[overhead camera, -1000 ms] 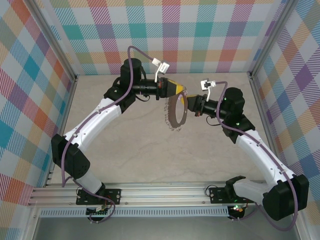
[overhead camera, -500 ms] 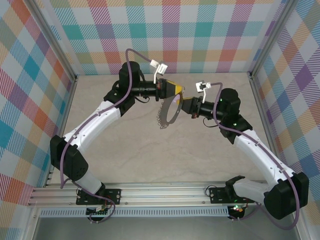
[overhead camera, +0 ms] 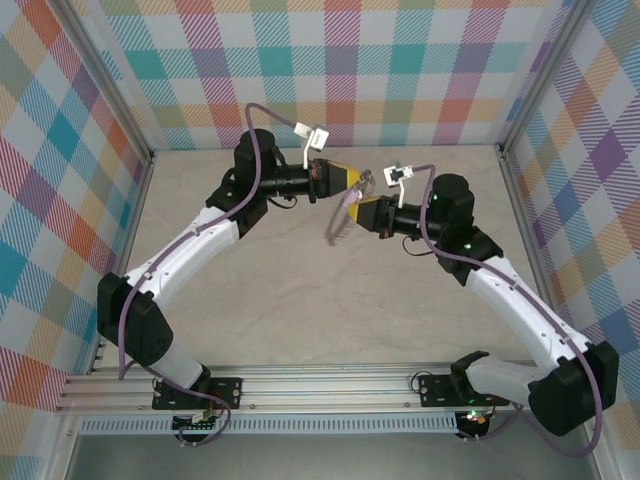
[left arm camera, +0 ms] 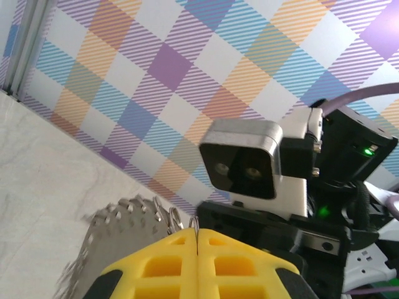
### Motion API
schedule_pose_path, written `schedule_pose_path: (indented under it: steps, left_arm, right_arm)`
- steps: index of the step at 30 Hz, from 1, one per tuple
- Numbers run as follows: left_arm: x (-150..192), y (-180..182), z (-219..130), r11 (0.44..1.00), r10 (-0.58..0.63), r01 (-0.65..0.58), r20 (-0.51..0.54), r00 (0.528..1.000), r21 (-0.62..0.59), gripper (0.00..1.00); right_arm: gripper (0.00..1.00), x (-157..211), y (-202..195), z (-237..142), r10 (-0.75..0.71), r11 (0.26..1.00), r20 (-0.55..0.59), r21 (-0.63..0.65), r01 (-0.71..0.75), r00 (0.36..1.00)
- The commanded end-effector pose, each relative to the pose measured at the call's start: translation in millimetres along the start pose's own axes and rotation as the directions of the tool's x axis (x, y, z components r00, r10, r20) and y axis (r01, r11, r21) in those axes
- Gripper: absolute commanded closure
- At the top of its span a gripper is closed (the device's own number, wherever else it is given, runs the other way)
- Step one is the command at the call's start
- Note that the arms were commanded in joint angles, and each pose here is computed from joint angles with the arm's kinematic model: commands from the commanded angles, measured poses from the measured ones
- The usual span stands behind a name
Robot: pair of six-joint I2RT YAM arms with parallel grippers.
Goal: Put the keys on the keyring
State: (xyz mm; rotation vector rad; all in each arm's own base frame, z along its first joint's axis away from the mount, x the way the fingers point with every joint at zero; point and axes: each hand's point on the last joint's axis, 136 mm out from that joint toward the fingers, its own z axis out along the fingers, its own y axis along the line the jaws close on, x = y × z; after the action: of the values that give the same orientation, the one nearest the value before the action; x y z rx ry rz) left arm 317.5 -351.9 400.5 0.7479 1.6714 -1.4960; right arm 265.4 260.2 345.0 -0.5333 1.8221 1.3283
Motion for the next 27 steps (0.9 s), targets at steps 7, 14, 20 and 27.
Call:
schedule_pose_path:
  steps: [7, 14, 20, 27]
  left_arm:
    - [-29, -14, -7, 0.999, 0.024, -0.029, 0.162, 0.986, 0.028, 1.00]
    - [-29, -15, -11, 0.998, -0.020, 0.005, 0.222, 0.975, 0.068, 1.00]
    - [-30, -20, -16, 0.993, -0.050, 0.020, 0.264, 0.963, 0.115, 1.00]
    - [-32, -27, -19, 0.988, -0.065, 0.021, 0.284, 0.957, 0.155, 1.00]
  right_arm:
    - [0.65, -21, 16, -61, -0.069, 0.990, 0.157, 0.135, 0.048, 0.985]
    - [0.62, -64, 22, -70, -0.059, 0.987, 0.304, 0.160, 0.010, 0.951]
    - [0.62, -87, 21, -58, -0.058, 0.991, 0.327, 0.136, 0.014, 0.943]
    - [0.62, -98, 10, -39, -0.022, 0.996, 0.321, 0.088, -0.007, 0.947]
